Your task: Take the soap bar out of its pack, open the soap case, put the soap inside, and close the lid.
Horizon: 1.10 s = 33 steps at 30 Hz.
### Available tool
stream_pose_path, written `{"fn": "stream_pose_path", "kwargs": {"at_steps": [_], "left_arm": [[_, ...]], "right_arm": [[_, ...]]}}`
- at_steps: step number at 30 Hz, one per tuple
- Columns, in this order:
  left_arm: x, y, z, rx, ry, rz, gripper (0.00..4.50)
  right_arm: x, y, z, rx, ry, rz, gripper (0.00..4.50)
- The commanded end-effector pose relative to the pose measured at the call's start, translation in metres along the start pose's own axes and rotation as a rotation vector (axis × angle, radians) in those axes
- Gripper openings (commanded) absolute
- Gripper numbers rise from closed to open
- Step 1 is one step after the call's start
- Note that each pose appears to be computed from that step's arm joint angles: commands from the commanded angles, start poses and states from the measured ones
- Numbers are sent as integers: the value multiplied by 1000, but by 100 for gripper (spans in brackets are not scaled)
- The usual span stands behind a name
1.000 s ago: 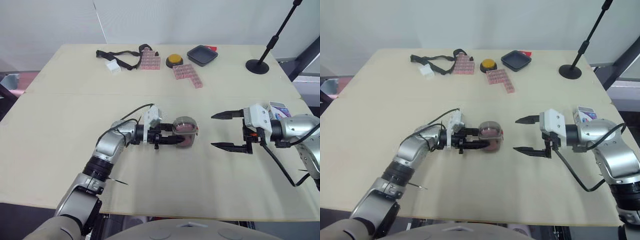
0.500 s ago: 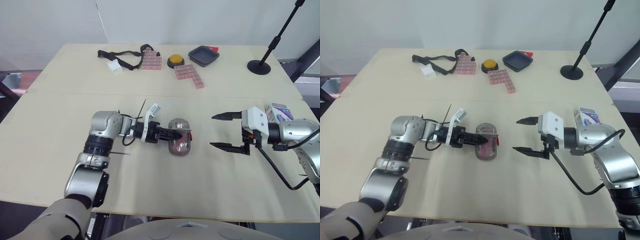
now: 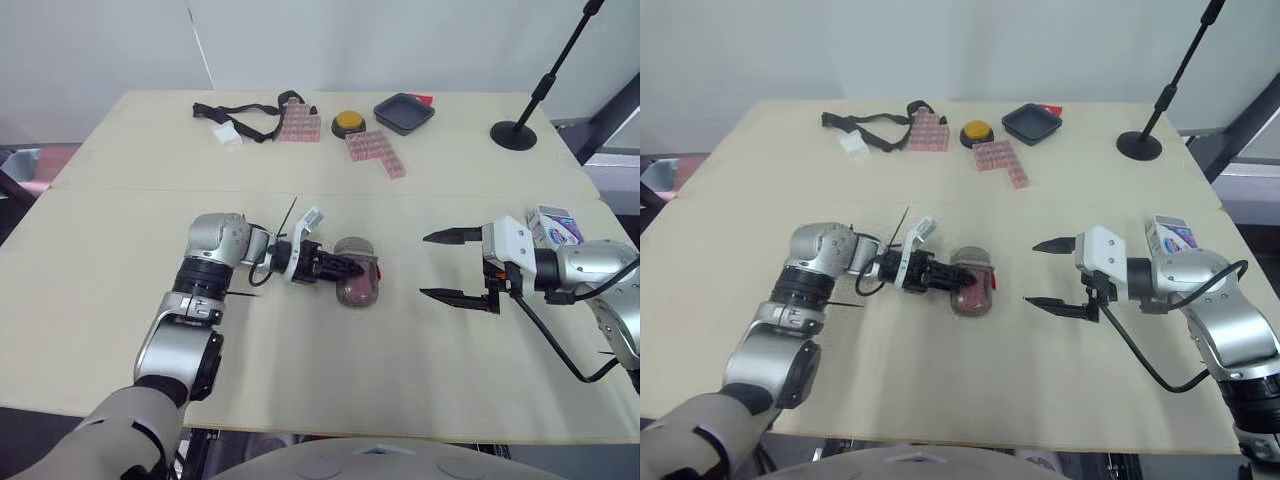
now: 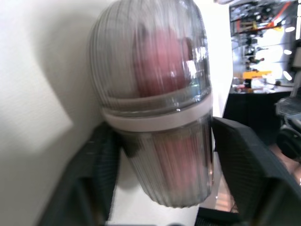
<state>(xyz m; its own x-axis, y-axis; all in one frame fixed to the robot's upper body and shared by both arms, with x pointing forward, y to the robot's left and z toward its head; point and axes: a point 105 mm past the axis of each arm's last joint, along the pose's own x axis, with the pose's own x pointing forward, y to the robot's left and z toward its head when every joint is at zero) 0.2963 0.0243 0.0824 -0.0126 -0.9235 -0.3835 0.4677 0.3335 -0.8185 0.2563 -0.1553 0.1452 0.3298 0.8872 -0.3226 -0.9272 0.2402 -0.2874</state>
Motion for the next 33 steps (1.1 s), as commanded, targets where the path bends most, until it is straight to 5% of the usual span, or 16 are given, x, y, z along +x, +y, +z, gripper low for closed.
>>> {"fn": "stream_pose_path", "kwargs": {"at_steps": [1,7,11,19,27,33], "left_arm": [[-11,28,-4,45,11,157,447],[-29,33,7,199,-14,206,447],[-56,36,15,513,-23,270,447],[-86,6,24,948,-279,199,447],[-104,8,9,1071,-507,328,447],[-108,17,-3,1073,-542,448,447]], "right_arm": [[1,-1,9,-33,-26,4,450],[2,-2,7,-27,-22,4,450],[0,-5,5,-23,-14,-11,450],[-3,-15,-1,38,-50,-122,450],[-2,-13,-16,82,-103,-265,450],[-6,-7,-31,97,-86,-302,450]]}}
